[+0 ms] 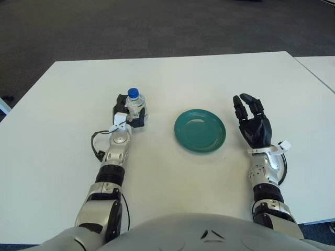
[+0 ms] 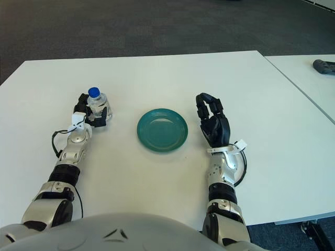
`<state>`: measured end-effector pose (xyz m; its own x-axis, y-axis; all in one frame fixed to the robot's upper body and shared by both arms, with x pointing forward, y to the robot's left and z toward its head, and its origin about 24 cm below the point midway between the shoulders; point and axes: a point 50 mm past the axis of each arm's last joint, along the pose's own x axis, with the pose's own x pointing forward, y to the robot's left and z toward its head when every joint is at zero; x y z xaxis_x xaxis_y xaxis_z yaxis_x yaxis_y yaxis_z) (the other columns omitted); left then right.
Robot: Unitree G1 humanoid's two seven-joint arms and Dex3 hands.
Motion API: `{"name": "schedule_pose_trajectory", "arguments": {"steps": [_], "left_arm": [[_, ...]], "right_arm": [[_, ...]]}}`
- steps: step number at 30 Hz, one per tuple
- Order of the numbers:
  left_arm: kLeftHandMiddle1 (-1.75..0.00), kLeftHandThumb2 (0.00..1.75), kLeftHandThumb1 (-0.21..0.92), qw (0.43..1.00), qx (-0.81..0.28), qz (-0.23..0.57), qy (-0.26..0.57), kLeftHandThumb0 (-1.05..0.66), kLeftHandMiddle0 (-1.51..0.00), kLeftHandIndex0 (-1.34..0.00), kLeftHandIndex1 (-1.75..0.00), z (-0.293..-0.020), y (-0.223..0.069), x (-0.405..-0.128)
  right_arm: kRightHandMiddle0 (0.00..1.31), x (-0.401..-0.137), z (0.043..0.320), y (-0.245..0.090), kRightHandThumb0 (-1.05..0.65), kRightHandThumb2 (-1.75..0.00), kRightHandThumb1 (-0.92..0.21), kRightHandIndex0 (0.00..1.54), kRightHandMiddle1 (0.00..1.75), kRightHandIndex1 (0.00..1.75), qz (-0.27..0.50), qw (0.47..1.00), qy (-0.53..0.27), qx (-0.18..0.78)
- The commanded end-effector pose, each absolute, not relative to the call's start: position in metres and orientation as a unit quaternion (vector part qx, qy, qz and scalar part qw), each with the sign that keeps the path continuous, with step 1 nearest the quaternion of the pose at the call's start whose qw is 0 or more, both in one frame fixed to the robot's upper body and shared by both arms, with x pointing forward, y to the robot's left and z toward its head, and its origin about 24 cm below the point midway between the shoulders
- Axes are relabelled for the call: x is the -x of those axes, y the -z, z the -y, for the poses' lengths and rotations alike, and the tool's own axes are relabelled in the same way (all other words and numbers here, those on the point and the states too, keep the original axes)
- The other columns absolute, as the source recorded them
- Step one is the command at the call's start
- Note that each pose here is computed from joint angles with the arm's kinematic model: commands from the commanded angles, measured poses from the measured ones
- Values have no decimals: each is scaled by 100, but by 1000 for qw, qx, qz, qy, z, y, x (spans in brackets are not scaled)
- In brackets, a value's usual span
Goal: Put the bottle into the plate.
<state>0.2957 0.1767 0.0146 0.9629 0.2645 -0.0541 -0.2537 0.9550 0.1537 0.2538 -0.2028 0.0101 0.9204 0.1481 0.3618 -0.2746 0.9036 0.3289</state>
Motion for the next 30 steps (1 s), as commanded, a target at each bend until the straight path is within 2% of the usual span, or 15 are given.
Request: {"name": "schedule_pose_trajectory", "arguments": {"steps": [1, 8, 15, 23, 30], "left_arm": [[-175, 157, 11, 990, -76, 22, -116, -56, -124, -78, -175, -166, -38, -299], [-175, 152, 15, 988, -97, 66, -98, -53, -125, -74, -175, -154, -59, -291], [-175, 147, 19, 987, -112, 71, -87, -52, -122, -71, -175, -153, -59, -288], [-175, 145, 21, 986, -120, 88, -79, -51, -124, -69, -175, -149, -60, -283], [-175, 143, 22, 983, -116, 139, -43, -50, -125, -68, -175, -123, -88, -273]], "right_arm": [[0, -245, 195, 10, -78, -71, -92, 42, 95, 0, 117, 964, -105, -216], [0, -246, 194, 14, -75, -70, -92, 40, 92, 0, 87, 966, -104, -221], [0, -245, 195, 27, -75, -69, -92, 35, 90, 0, 48, 968, -98, -228], [0, -243, 194, 26, -71, -70, -92, 35, 88, 1, 41, 975, -84, -201], [0, -243, 190, 25, -69, -71, -92, 37, 88, 1, 49, 973, -85, -210]]}}
